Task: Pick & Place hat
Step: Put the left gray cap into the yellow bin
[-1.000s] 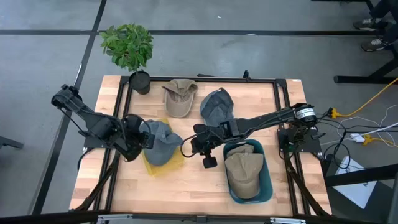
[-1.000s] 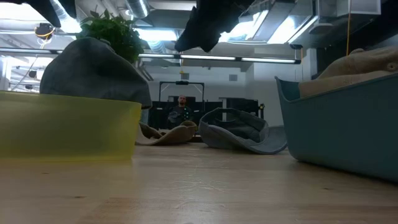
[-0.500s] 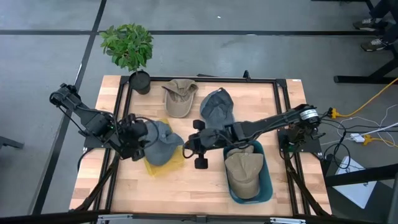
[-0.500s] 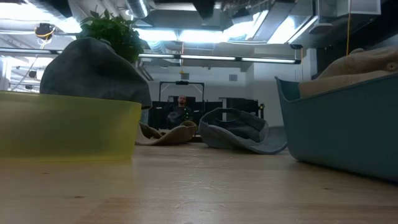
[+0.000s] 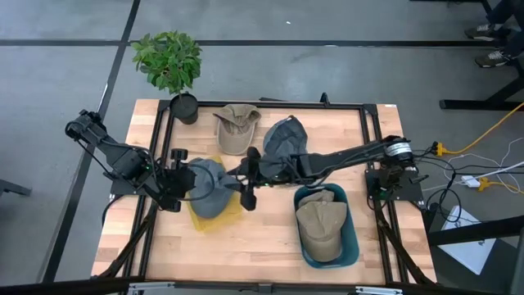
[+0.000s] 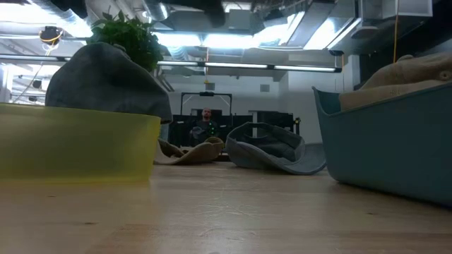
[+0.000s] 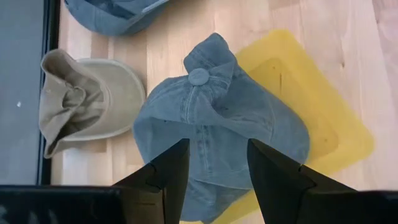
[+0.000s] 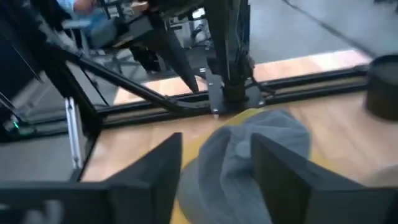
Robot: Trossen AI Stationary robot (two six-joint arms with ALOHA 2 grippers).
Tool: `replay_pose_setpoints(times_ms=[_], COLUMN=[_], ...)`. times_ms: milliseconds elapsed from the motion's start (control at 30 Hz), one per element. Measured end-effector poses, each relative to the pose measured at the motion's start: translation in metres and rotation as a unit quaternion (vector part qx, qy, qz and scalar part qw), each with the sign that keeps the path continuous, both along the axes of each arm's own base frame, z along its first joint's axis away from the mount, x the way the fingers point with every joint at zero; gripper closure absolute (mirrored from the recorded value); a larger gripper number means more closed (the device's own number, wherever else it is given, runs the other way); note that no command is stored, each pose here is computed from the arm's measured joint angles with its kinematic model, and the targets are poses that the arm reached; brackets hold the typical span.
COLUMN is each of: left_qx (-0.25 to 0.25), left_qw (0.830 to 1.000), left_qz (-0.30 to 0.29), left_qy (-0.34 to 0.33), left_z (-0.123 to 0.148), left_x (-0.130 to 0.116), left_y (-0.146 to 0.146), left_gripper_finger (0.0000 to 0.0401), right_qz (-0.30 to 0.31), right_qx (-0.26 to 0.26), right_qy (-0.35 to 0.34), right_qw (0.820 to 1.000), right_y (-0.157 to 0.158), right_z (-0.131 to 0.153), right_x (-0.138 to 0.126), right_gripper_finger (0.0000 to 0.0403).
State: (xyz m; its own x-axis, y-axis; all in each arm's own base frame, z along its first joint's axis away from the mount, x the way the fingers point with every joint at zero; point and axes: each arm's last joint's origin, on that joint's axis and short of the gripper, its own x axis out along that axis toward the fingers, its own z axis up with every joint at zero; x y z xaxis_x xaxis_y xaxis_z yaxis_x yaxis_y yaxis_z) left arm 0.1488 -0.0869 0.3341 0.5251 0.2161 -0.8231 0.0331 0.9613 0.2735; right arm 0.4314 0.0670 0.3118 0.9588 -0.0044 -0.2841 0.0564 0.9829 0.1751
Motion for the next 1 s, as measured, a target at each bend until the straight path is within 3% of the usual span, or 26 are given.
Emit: replay_pose_setpoints(times_ms=[100,233,400,1000], left_qx=[0.005,0.006,0.007,0.005], left_qw=[1.0,1.0,1.0,1.0], left_qz=[-0.002,-0.003,-0.003,0.0], left_qy=[-0.001,0.0,0.0,-0.002], left_z=[0.0,0.0,0.0,0.0], left_x=[0.0,0.0,0.0,0.0], left_y=[0.0,0.0,0.0,0.0], left_gripper_finger=[0.0245,0.0248,0.0252,0.0254], right_qz=[-0.004,-0.043,-0.078,-0.079], right_qx=[0.032,0.047,0.033,0.019], right_qy=[0.001,0.0,0.004,0.059], right_qw=[0.999,0.998,0.996,0.995], right_y=[-0.004,-0.008,-0.009,-0.004], right_z=[-0.016,-0.029,-0.036,-0.072], right_x=[0.012,0.021,0.031,0.069], right_gripper_finger=[0.0162,0.014,0.0144,0.0166])
